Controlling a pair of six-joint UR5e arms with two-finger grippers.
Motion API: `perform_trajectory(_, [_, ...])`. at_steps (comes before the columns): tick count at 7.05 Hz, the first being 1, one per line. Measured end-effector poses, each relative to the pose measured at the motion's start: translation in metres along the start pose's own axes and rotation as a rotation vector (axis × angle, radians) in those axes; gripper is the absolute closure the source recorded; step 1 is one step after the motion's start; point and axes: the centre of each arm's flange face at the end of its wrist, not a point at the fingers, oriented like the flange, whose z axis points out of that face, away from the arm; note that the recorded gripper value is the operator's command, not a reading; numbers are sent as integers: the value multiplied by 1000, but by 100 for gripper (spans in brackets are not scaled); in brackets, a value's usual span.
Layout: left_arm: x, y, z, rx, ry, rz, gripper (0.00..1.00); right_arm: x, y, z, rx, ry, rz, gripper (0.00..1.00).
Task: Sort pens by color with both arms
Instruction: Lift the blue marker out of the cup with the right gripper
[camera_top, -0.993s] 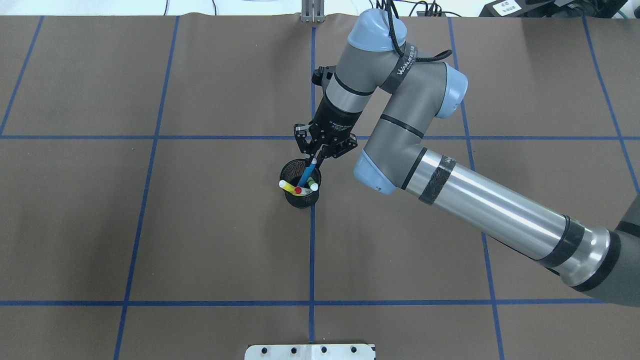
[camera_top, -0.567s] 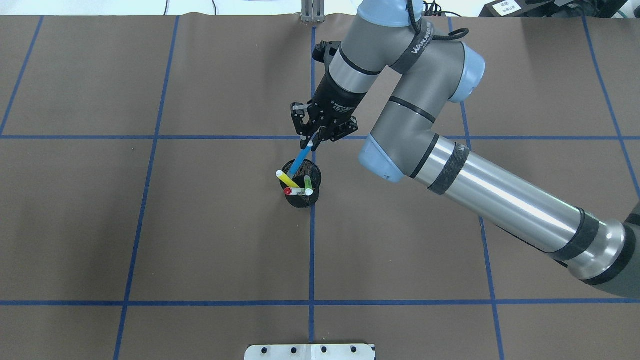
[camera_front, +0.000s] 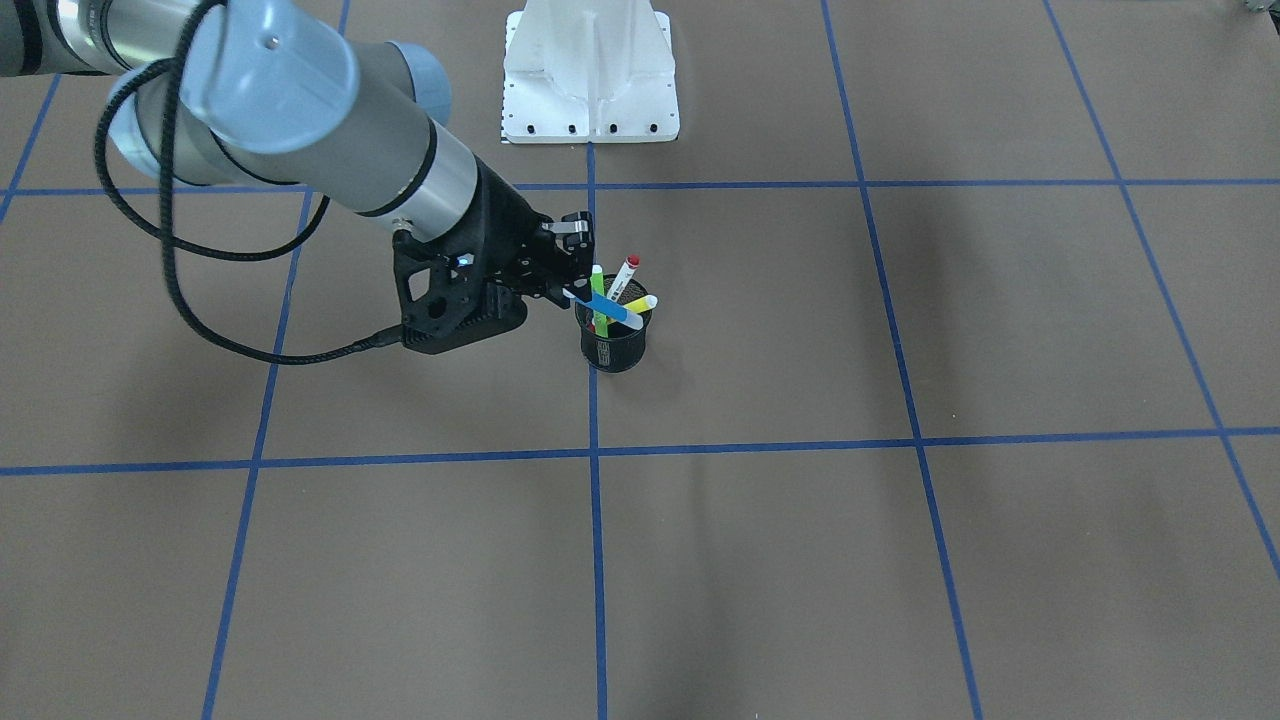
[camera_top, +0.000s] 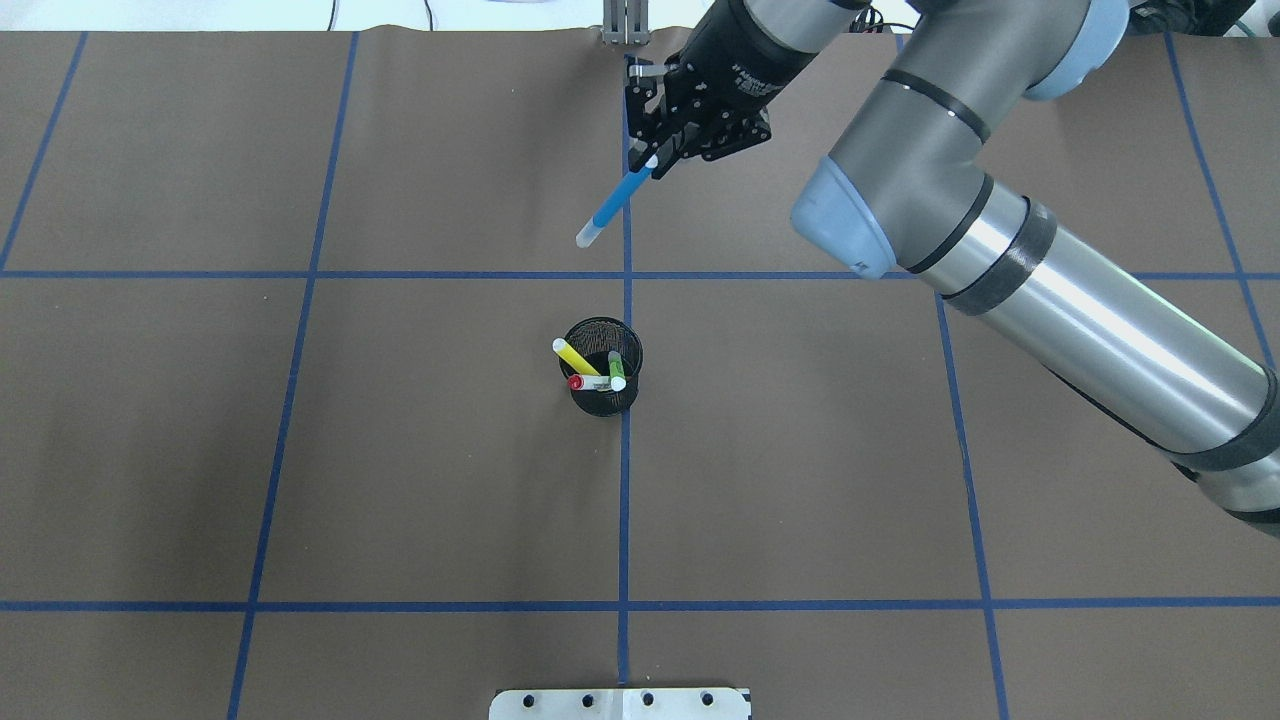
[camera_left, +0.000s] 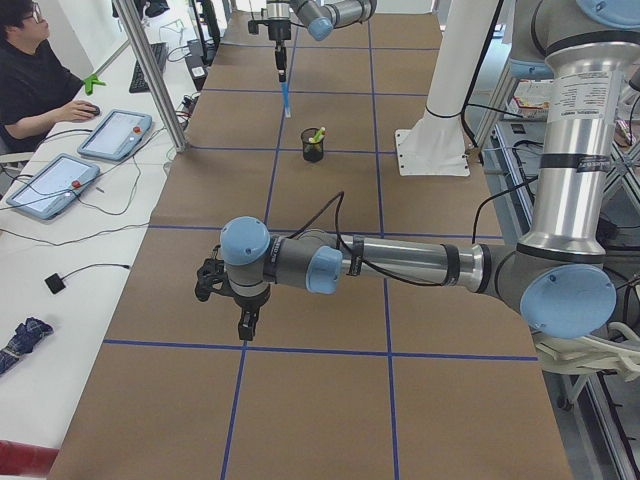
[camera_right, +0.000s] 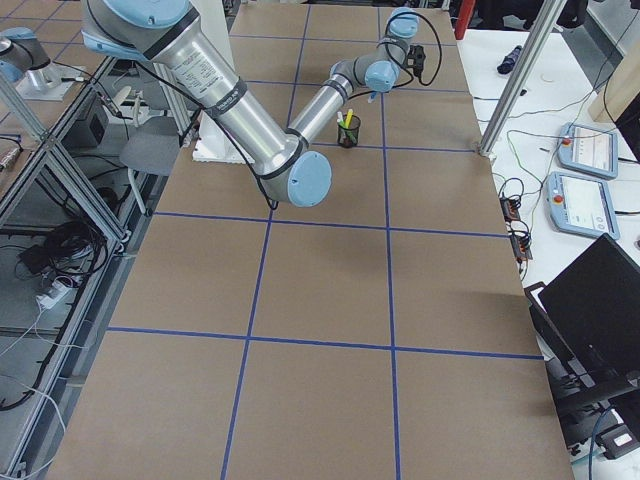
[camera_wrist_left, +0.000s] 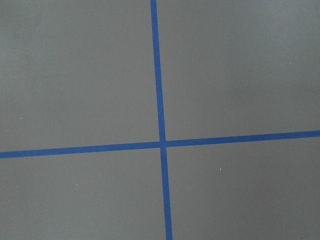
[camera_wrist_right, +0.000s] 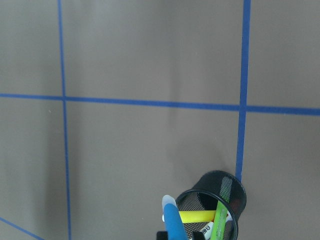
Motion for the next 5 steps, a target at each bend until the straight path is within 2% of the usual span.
perform_trajectory(2, [2, -1, -2, 5, 0, 5, 0, 5, -24, -20, 209, 62, -8, 100])
perform_trajectory(4, [6, -3, -5, 12, 1, 13, 0, 20, -47, -12, 451, 189, -4, 100])
perform_trajectory(5, [9, -4, -8, 17, 1, 19, 0, 24, -55, 13, 569, 274, -5, 100])
